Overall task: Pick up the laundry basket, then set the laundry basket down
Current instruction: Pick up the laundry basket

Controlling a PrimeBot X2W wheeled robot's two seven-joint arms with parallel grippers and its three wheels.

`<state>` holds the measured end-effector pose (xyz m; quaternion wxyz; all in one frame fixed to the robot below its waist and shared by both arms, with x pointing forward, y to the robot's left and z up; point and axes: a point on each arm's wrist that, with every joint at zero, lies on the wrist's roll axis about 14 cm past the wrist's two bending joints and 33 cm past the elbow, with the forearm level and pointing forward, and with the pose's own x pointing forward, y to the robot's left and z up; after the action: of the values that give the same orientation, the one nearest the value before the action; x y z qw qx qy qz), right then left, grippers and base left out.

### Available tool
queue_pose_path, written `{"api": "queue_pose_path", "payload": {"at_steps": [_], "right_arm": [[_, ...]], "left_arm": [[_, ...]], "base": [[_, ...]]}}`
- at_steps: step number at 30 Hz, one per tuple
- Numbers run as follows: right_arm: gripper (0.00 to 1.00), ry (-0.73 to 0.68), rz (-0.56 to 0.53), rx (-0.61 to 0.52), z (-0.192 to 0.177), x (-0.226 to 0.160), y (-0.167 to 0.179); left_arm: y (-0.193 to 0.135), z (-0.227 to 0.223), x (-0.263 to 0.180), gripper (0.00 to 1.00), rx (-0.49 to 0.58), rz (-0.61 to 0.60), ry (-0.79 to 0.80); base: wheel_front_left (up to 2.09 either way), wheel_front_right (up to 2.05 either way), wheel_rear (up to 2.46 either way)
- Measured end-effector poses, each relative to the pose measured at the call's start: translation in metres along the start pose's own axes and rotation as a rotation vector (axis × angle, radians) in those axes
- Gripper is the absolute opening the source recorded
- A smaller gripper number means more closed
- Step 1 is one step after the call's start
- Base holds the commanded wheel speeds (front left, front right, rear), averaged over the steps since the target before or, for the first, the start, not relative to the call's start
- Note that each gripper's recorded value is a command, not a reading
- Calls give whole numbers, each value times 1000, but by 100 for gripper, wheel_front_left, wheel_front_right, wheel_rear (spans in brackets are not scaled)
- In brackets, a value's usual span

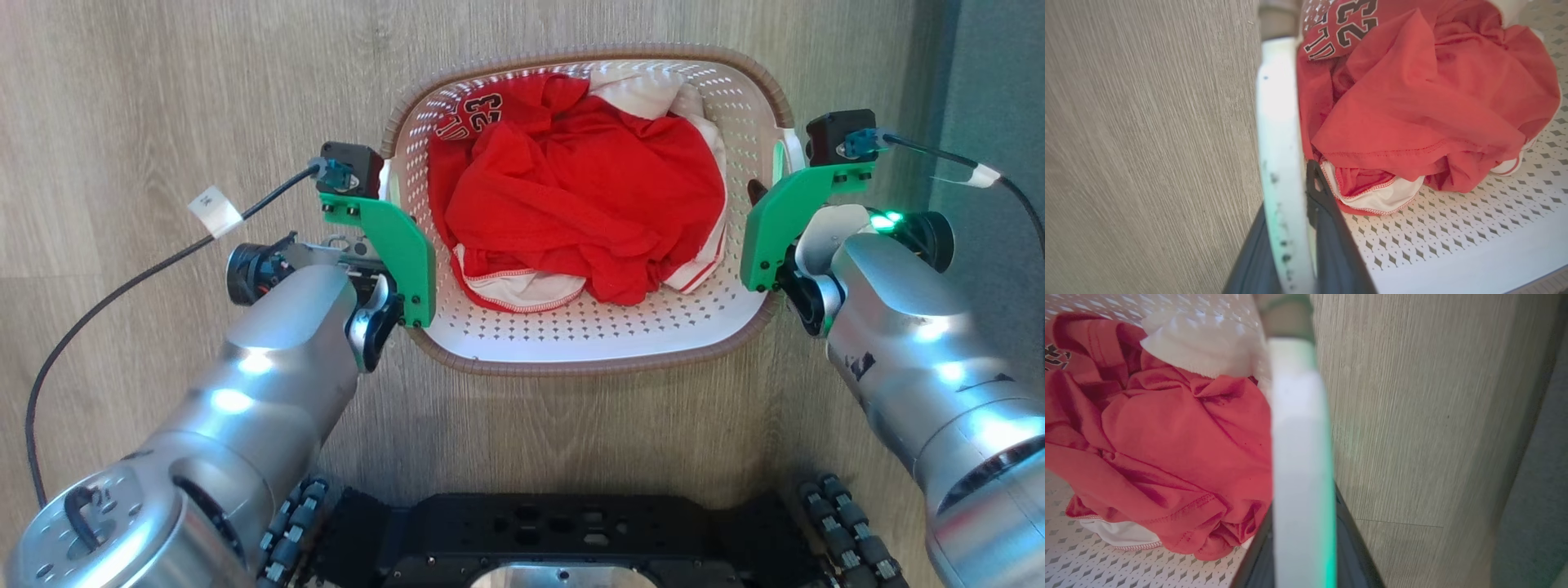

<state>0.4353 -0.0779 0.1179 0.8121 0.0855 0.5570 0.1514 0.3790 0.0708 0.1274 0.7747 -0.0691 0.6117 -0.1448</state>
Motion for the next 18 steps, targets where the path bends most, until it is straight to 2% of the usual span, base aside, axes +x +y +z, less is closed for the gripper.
{"api": "queue_pose_path", "payload": {"at_steps": [10,13,18], "right_arm": [[0,3,2,-9,10,-14,6],[0,32,21,-1,11,-24,15],[0,127,26,-11,-8,-50,24]], "left_arm": [[-6,7,-15,0,51,-17,19],[-7,9,-25,0,76,-19,34],[-14,-4,-47,0,98,-30,79]], "base": [[0,0,0],[0,0,0],[0,0,0]]}}
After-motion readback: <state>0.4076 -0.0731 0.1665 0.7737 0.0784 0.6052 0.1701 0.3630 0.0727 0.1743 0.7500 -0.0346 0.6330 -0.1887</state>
